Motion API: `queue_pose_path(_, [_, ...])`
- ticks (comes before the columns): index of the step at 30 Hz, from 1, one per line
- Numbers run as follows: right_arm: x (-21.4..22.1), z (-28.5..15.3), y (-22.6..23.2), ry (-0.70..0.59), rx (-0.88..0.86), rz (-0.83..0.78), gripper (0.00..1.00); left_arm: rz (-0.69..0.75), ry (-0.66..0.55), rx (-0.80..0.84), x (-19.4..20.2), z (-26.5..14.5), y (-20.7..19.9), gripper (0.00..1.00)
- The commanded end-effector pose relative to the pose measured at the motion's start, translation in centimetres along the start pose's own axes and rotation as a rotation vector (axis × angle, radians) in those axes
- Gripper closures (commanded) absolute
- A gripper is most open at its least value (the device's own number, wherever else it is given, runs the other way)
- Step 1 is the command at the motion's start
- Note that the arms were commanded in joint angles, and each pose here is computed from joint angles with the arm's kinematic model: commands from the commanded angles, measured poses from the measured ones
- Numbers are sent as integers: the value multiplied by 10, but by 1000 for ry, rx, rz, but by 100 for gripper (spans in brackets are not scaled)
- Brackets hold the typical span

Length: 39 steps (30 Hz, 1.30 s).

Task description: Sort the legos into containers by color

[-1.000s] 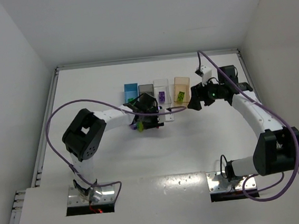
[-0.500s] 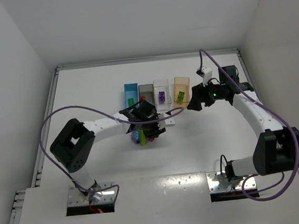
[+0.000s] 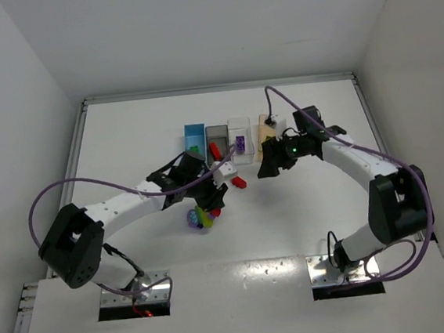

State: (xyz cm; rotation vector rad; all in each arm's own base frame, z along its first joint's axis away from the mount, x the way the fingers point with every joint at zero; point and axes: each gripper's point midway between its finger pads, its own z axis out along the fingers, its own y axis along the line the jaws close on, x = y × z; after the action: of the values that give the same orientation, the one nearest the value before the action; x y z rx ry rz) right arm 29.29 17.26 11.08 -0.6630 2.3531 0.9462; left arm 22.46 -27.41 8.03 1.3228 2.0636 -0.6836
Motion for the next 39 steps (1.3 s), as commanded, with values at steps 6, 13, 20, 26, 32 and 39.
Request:
queue_pose_path(6, [-19, 57, -8, 53, 154, -180, 26, -134, -129, -137, -18, -40, 48, 79])
queue_pose_path(13, [-21, 86, -24, 89, 286, -242, 26, -185, -169, -188, -20, -58, 72, 79])
queue_pose_path(20, [-22, 113, -24, 125, 308, -289, 28, -216, -193, -222, -19, -70, 84, 79])
queue_pose_path(26, [-19, 132, -17, 165, 278, -309, 28, -243, -201, -246, -13, -77, 94, 79])
queue_pose_path(32, [-11, 144, -10, 203, 251, -317, 34, -247, -205, -256, -9, -81, 98, 79])
queue_pose_path(39, [3, 150, -21, 264, 294, -308, 44, -249, -197, -261, -4, -81, 99, 79])
